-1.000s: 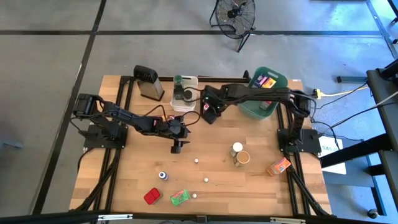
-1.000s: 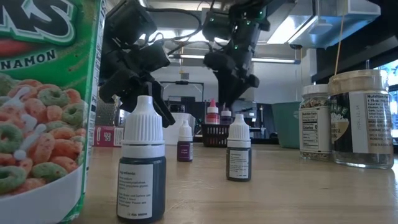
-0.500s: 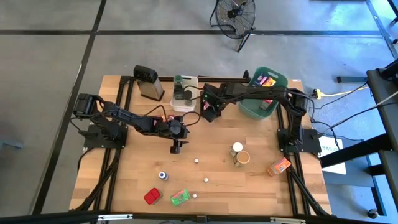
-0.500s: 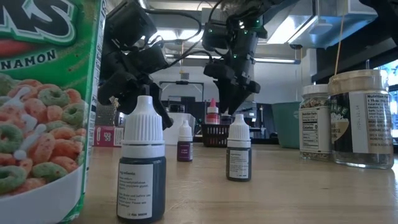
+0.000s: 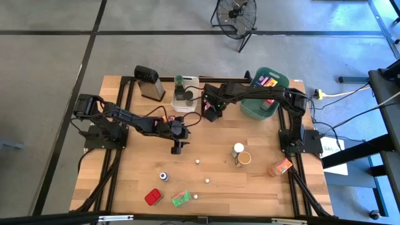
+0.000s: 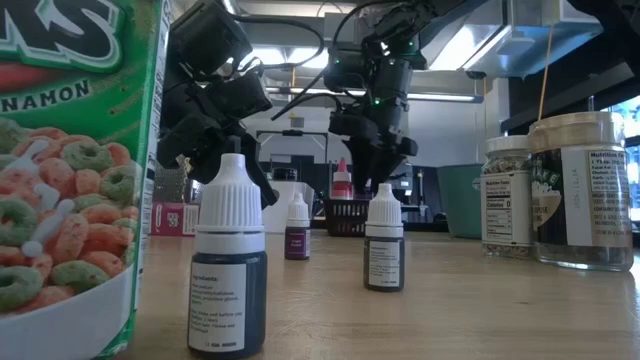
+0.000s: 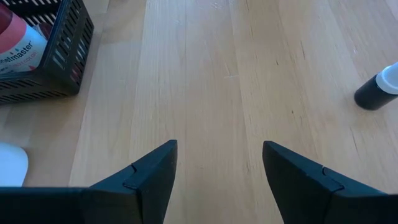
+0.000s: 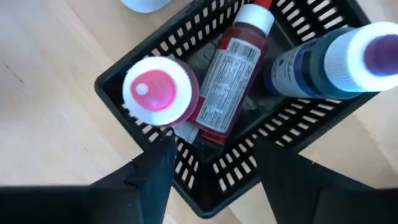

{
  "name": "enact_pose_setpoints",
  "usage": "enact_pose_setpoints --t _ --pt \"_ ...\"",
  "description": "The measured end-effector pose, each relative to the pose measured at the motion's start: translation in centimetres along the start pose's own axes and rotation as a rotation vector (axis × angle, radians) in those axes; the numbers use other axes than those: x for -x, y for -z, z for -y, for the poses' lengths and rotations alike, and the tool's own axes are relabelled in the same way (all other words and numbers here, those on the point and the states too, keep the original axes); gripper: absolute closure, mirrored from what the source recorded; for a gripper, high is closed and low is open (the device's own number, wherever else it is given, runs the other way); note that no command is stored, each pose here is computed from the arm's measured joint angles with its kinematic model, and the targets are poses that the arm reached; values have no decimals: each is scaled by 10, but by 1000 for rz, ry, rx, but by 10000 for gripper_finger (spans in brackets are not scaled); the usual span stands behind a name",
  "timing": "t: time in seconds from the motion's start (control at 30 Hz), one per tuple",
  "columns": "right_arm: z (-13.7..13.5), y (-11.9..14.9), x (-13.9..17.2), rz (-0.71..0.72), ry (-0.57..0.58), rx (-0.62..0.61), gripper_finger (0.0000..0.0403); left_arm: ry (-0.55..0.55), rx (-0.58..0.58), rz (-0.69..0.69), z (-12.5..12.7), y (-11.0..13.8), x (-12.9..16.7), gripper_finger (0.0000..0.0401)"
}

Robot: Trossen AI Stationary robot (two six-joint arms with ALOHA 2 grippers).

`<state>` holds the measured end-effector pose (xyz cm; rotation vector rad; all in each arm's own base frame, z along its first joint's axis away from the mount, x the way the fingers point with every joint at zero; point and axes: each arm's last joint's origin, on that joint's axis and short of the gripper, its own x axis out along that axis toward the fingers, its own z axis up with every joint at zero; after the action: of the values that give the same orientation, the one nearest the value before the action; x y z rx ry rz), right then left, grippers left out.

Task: Pick & Place Kitchen Items
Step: Put the large red food coloring bottle into the black bin

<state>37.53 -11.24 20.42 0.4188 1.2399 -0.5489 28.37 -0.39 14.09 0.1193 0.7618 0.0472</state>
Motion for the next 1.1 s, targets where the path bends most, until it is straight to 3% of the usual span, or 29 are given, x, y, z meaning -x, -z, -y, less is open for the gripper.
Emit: enact_pose_setpoints --t 0.4,1.1 --pt "11 -5 -5 9 17 -28 166 1 0 -7 0 1 0 170" --pt "12 -11 -53 -27 30 -19 167 1 0 -8 0 1 0 170"
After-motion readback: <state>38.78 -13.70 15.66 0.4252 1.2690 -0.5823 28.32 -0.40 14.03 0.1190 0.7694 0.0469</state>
